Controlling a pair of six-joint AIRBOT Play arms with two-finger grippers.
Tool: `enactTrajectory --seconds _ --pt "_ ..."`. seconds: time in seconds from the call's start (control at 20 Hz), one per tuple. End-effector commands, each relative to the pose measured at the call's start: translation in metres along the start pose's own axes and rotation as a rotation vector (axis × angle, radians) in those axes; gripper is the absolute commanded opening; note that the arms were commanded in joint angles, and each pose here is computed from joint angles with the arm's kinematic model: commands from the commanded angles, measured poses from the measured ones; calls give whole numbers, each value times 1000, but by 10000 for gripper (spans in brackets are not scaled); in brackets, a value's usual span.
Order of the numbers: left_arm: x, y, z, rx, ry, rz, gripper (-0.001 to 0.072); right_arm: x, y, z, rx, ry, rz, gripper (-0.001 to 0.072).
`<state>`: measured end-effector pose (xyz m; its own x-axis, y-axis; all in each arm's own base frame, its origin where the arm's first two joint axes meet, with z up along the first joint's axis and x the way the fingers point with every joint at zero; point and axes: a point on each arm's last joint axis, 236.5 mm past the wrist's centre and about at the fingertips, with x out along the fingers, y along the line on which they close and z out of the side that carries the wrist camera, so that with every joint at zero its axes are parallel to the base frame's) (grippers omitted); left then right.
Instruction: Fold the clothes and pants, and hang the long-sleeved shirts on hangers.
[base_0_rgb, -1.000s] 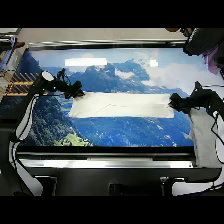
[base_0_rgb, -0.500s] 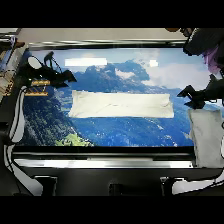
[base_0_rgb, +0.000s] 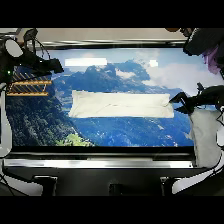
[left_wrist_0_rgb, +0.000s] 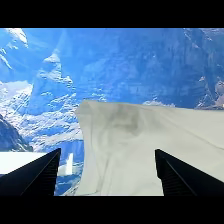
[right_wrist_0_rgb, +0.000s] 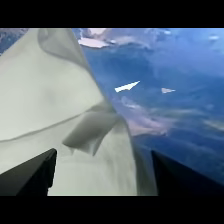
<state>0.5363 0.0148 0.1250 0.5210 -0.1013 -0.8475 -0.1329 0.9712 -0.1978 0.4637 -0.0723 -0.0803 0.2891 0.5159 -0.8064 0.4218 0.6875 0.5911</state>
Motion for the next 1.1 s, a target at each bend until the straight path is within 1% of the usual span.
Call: enactTrajectory --seconds 0.0,0.2,0.3,0.4,0.45,0.5,0.55,0.6,0.7,0.75,0.95,1.05 --pt "-7 -5 -7 24 14 17 670 11 1 1 -1 10 35 687" --pt "-2 -11 -13 34 34 13 670 30 13 -5 -38 32 23 674" --pt "-2 -14 -13 39 35 10 670 43 16 -12 -67 58 -6 610" --pt "-2 -14 -15 39 39 10 669 52 21 -15 -102 57 -33 336" --pt "-1 -15 -16 39 44 8 667 51 23 -13 -105 49 -32 132" --pt "-1 -15 -16 39 45 7 664 48 28 -11 -105 33 -21 33" --pt "-1 -16 -17 40 48 6 648 40 33 -7 -111 9 -19 32" --pt "0 -17 -18 42 53 4 541 29 40 -3 -114 -19 -22 32" --pt "9 -27 -28 44 82 -22 105 3 59 -1 -136 -65 -15 32" --pt "17 -37 -34 34 96 -57 15 -11 70 -4 -136 -78 -7 32" --pt "73 -105 -64 -85 144 -238 15 -61 106 -34 -154 -71 18 32" --pt "107 -148 -89 -134 186 -298 15 -86 123 -41 -158 -111 31 32"
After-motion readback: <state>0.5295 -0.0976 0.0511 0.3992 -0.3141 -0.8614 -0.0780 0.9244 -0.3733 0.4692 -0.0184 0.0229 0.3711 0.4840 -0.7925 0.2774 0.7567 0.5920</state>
